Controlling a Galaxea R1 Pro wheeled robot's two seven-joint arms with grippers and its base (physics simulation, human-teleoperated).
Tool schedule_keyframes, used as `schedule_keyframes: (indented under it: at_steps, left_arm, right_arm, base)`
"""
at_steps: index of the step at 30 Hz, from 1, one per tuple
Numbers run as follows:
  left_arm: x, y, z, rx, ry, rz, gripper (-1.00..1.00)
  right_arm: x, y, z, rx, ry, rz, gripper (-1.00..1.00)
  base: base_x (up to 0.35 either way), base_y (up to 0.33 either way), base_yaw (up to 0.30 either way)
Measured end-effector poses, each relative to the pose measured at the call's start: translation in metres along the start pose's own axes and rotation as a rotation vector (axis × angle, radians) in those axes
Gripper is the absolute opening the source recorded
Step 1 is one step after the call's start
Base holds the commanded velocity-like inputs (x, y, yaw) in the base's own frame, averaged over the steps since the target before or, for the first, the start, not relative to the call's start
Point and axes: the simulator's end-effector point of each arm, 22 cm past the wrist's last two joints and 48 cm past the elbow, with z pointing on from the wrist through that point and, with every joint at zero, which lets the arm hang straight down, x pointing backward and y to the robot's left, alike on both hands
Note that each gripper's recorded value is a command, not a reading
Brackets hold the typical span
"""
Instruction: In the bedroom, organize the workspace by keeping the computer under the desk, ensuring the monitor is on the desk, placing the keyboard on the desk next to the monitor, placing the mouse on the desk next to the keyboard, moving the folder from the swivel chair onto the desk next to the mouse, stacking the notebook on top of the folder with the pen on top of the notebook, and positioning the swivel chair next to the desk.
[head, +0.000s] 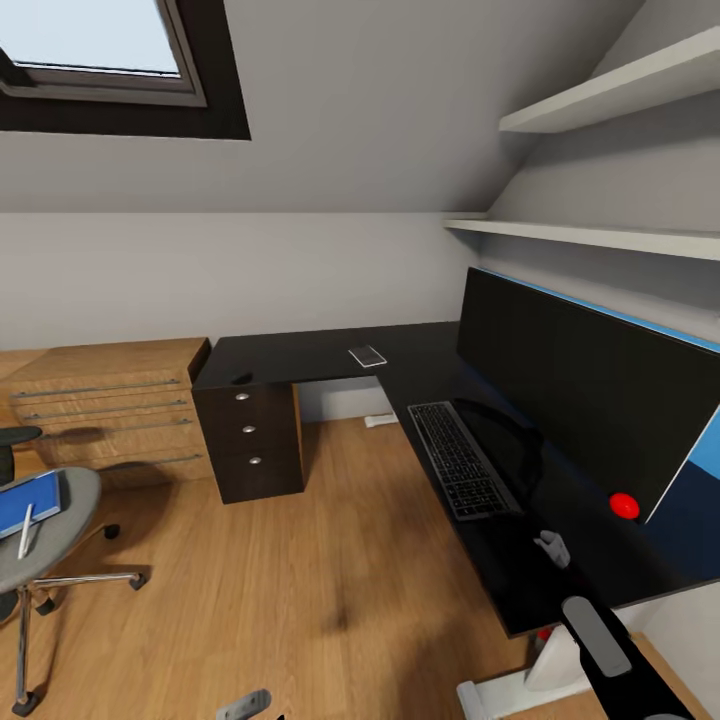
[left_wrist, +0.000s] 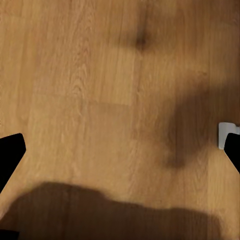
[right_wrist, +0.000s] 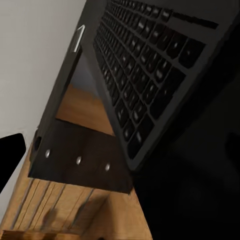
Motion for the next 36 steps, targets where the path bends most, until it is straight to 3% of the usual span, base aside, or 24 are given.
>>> schedule_keyframes:
  at_steps: [8,13,24,31,36]
  left_arm:
    - [0.000,0.000,0.000,0.001,0.000,-0.001,1.00]
    - [0.000,0.000,0.000,0.000,-0.001,-0.001,1.00]
    - [0.000,0.000,0.000,0.001,0.000,-0.001,1.00]
    - [0.000,0.001,0.000,-0.002,0.000,0.000,1.00]
    - [0.000,0.001,0.000,-0.003,0.001,0.000,1.00]
  right_arm:
    - [0.056,0.057,0.009,-0.132,0.138,-0.123,1.00]
    - [0.090,0.073,0.008,-0.169,0.213,-0.172,1.00]
    - [0.139,0.087,0.005,-0.204,0.301,-0.235,1.00]
    - [0.185,0.092,0.004,-0.198,0.373,-0.361,1.00]
    - [0.240,0.065,0.002,-0.097,0.462,-0.551,1.00]
  base:
    - [0.000,0.222,0.000]
    - [0.000,0.286,0.000]
    - [0.000,0.240,0.000]
    - [0.000,0.040,0.000]
    - [0.000,0.008,0.000]
